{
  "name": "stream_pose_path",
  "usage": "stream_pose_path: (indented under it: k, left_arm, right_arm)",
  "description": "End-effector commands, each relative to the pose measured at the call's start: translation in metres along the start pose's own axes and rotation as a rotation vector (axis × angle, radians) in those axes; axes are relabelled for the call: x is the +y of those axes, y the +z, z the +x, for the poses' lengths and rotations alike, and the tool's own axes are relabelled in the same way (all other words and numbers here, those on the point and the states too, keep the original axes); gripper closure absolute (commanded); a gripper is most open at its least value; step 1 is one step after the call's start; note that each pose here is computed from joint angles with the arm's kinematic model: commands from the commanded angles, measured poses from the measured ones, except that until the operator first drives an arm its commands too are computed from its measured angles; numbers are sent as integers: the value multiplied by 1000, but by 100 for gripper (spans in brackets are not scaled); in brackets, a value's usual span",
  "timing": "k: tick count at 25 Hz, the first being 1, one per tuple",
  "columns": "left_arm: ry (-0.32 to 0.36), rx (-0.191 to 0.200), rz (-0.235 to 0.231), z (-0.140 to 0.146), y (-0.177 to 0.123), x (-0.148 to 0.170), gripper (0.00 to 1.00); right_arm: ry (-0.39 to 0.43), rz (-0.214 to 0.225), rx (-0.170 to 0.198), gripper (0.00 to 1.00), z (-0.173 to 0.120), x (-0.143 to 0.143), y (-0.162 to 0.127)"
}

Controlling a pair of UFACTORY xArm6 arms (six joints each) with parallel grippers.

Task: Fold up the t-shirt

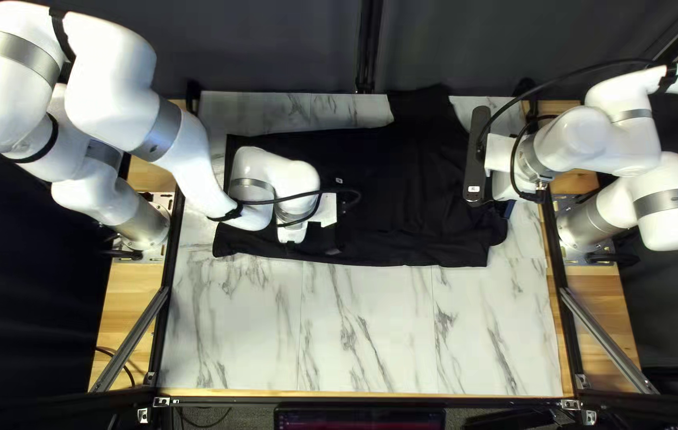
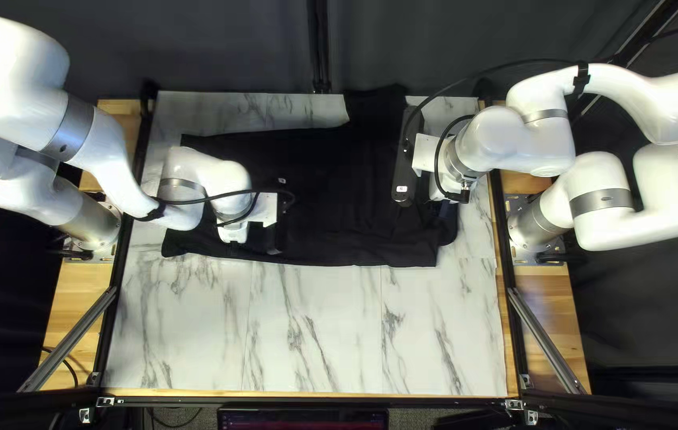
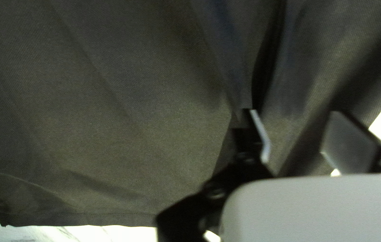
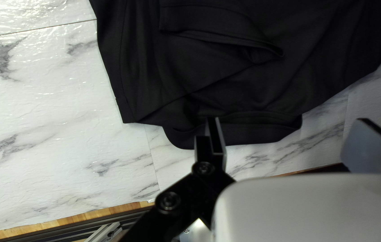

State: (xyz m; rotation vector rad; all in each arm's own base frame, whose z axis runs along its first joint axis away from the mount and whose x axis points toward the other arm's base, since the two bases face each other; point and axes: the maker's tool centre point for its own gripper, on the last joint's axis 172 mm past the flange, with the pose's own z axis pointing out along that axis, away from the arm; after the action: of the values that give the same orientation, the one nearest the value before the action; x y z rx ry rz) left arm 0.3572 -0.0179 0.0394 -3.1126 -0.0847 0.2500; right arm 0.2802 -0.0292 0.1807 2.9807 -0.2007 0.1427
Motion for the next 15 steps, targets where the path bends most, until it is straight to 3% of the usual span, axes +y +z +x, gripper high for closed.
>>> stream_pose_path:
  k: [1,3,4,6,7,15]
  left_arm:
    - [1,-2,-3,-1,1,-1,13]
    - [1,-3,-5,-2,2,-1,25]
    - [0,-4,-6,-2,3,-1,38]
    - [-1,-5,-7,-2,3,-1,83]
    - [-1,-6,-7,-2,4,-1,94]
    - [1,-8,-7,0,4,0,100]
  right_arm:
    - [0,0,0,0,0,0,0]
    - [0,0,0,0,0,0,0]
    - [0,0,0,0,0,0,0]
    - [0,0,0,0,0,0,0]
    - [0,0,0,0,0,0,0]
    - [0,0,0,0,0,0,0]
